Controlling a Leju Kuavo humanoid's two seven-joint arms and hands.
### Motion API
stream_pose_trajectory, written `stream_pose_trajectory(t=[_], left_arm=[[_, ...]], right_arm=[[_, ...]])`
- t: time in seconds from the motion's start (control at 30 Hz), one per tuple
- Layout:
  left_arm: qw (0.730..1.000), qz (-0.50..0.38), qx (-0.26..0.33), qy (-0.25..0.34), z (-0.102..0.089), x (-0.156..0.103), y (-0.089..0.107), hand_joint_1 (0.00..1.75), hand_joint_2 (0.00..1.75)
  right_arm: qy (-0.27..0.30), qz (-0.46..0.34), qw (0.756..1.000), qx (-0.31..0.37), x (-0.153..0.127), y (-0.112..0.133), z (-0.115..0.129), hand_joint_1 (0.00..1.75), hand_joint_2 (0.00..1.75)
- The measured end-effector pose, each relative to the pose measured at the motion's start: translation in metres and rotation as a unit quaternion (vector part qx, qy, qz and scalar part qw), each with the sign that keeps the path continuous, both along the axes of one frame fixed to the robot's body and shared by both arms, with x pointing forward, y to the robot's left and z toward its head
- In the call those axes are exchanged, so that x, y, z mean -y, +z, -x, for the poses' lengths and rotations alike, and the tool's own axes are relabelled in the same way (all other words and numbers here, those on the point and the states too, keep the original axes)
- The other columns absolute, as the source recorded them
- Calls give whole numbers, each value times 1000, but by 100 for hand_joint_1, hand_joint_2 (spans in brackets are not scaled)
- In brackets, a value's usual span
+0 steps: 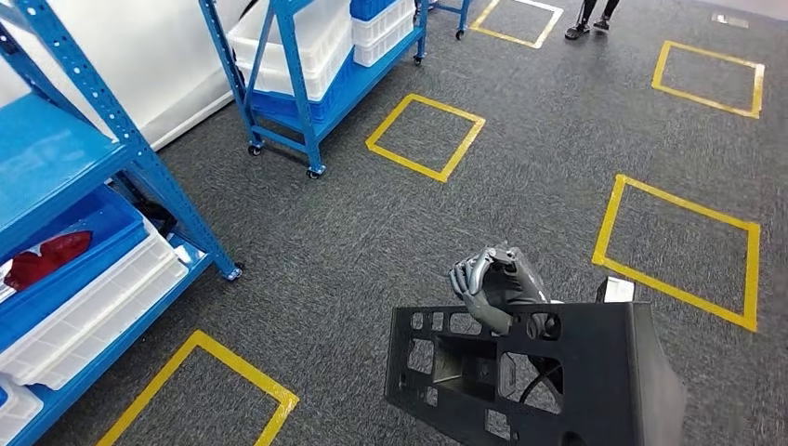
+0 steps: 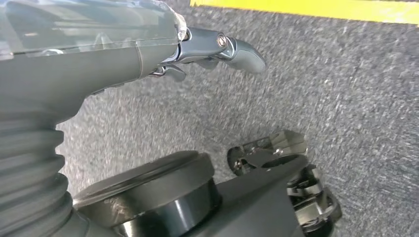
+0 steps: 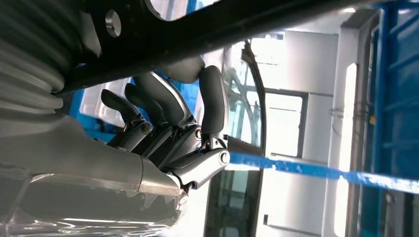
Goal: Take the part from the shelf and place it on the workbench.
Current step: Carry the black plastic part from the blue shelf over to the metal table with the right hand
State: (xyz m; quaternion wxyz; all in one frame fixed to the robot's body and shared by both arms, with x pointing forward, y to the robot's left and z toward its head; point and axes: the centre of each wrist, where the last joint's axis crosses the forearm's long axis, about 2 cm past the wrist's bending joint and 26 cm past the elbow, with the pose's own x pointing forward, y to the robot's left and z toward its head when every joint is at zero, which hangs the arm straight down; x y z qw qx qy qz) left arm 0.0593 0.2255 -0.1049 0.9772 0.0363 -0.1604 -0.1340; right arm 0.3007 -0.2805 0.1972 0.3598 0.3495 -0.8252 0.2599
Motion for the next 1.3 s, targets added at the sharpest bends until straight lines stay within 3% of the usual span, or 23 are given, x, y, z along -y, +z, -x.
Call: stream_pose_trajectory(t=[1.3], left_arm=[[1000, 4, -2, 19, 0, 3, 0, 0, 175]], right_arm=[[8, 2, 1000, 6, 1, 7, -18, 175, 175]])
